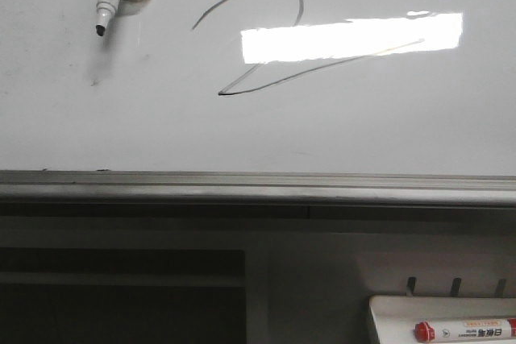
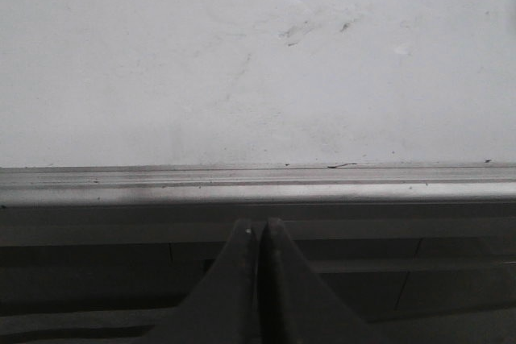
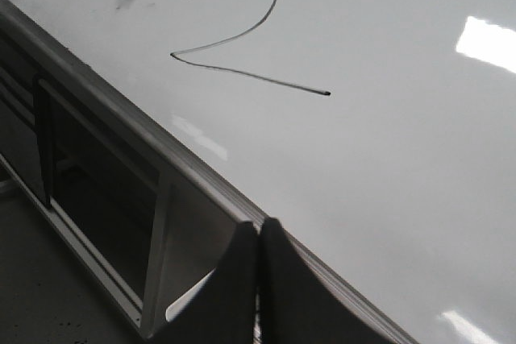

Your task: Write number 2 on whiteboard

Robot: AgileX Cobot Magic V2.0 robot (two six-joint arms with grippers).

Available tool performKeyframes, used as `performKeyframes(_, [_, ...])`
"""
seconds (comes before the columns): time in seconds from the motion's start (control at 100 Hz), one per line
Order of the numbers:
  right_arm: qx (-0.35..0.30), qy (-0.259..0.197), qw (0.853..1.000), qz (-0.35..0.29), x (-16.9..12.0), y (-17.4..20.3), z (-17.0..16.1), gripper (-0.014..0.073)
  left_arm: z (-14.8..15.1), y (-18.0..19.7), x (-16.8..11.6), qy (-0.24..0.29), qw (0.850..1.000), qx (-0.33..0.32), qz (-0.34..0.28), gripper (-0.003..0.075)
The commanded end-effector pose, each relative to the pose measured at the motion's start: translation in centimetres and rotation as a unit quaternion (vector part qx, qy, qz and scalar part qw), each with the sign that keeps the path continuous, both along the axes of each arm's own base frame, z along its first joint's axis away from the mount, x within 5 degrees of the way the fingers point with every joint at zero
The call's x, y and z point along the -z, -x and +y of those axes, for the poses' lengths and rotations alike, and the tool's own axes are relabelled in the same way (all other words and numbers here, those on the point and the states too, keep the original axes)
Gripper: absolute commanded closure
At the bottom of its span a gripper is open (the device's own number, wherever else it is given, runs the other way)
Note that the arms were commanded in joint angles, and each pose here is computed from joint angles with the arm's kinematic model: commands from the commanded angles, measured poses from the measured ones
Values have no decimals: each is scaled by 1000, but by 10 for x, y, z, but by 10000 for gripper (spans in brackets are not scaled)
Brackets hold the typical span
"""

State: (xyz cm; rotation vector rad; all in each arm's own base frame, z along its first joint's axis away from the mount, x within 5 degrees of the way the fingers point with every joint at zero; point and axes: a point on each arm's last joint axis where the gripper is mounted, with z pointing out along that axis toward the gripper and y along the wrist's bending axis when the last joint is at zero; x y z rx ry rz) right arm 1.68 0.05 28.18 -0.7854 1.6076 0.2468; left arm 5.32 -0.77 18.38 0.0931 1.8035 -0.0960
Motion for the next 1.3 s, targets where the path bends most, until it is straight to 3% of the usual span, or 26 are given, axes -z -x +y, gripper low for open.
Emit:
performKeyframes(0.0, [1,-21,999,-37,-14,-1,1,666,0,0,-3,16,999,-5,-38,741])
performKeyframes(0.41, [1,-21,999,-37,-14,-1,1,666,0,0,-3,16,999,-5,-38,741])
performKeyframes(0.54, [50,47,997,-47,0,-9,-4,666,0,0,-3,16,999,-5,-38,741])
performKeyframes(0.62, [78,4,997,-24,12,-13,3,666,0,0,-3,16,999,-5,-38,741])
performKeyframes(0.69, [114,-25,992,-49,22,-20,8,666,0,0,-3,16,999,-5,-38,741])
performKeyframes(0.85, [200,-140,962,-124,47,-34,11,666,0,0,-3,16,999,-5,-38,741])
performKeyframes(0.91, [227,-158,953,-121,65,-39,9,666,0,0,-3,16,999,-5,-38,741])
performKeyframes(0.98, [248,-168,950,-84,80,-41,7,666,0,0,-3,16,999,-5,-38,741])
performKeyframes(1.02, [260,-157,952,-32,88,-41,7,666,0,0,-3,16,999,-5,-38,741])
performKeyframes(1.18, [277,-122,951,56,108,-36,6,666,0,0,-3,16,999,-5,-38,741])
performKeyframes(1.29, [277,-122,951,56,108,-36,6,666,0,0,-3,16,999,-5,-38,741])
